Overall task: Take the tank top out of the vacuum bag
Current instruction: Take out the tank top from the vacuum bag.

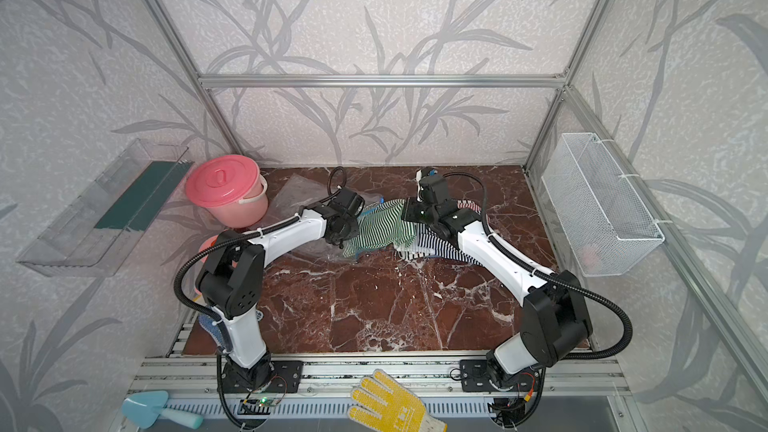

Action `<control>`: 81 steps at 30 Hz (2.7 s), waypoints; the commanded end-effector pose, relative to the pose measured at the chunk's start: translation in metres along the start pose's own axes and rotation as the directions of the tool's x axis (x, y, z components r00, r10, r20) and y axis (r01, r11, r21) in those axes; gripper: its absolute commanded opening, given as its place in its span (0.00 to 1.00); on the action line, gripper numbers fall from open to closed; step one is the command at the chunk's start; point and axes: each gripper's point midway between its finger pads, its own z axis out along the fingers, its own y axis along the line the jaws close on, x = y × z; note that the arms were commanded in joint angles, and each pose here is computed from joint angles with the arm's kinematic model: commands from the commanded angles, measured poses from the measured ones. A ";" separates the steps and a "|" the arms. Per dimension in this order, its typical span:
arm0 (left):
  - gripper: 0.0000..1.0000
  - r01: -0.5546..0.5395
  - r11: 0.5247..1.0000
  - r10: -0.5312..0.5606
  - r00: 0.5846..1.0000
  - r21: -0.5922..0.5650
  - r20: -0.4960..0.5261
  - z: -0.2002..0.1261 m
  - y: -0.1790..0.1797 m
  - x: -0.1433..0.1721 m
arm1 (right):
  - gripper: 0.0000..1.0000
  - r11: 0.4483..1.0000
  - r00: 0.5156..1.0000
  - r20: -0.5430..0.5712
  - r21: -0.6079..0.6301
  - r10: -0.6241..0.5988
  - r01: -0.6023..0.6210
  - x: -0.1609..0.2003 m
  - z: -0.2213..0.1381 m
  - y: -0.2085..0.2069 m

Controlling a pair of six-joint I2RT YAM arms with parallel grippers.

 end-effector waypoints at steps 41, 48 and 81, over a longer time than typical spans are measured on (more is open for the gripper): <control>0.00 0.053 0.994 -0.055 0.998 -0.097 -0.022 0.022 0.034 -0.017 | 0.00 0.997 0.993 0.102 0.037 0.063 -0.067 -0.031 -0.035 -0.042; 0.00 0.066 0.993 -0.069 0.997 -0.098 -0.024 0.025 0.036 -0.020 | 0.00 0.997 0.990 0.127 0.046 0.058 -0.064 -0.038 -0.048 -0.044; 0.72 0.061 0.997 -0.062 0.998 0.045 0.027 -0.016 0.016 -0.045 | 0.00 0.997 0.987 0.145 0.027 0.073 -0.078 -0.049 -0.058 -0.048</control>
